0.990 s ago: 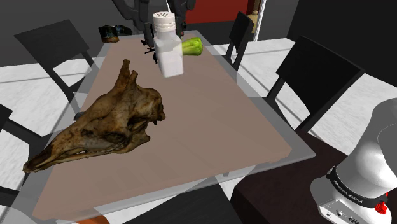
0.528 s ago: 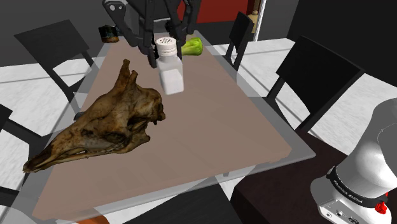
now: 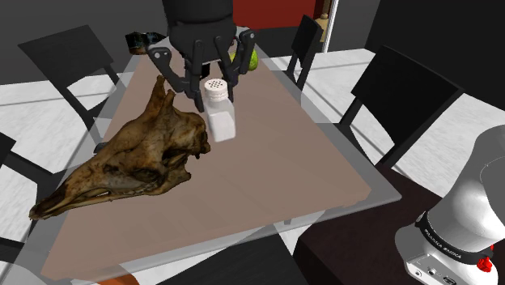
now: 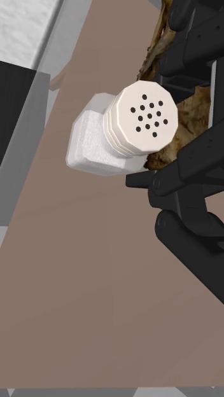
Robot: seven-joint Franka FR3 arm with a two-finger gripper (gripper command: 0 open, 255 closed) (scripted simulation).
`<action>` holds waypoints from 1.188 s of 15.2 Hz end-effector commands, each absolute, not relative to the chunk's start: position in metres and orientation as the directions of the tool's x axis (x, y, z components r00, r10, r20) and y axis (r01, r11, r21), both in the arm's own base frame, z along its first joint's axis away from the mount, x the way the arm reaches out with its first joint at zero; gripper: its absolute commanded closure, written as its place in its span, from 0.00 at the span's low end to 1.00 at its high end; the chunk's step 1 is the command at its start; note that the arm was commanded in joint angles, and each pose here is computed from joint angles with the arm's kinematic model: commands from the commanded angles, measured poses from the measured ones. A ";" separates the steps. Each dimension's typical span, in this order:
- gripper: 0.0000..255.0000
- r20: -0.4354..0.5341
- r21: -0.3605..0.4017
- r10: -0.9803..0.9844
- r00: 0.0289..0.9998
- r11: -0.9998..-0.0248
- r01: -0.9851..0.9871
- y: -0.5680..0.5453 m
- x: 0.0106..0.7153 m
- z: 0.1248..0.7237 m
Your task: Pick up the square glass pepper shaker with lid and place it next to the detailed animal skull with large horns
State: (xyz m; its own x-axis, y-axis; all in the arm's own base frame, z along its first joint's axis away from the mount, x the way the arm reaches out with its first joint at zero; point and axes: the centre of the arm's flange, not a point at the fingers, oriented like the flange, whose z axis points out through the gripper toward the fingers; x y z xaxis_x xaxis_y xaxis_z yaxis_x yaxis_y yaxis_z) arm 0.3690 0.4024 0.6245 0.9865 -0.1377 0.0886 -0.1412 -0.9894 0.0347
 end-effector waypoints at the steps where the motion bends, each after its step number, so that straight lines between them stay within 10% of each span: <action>1: 1.00 0.089 0.034 -0.138 0.986 -0.989 -0.141 0.402 0.369 0.614; 18: 1.00 0.089 0.034 -0.138 0.986 -0.989 -0.141 0.402 0.369 0.524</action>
State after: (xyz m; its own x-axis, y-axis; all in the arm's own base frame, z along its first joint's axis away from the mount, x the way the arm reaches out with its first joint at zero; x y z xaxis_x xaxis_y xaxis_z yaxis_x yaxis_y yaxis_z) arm 0.3698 0.4028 0.5304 0.9865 -0.1379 0.0887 -0.1415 -0.9893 0.0347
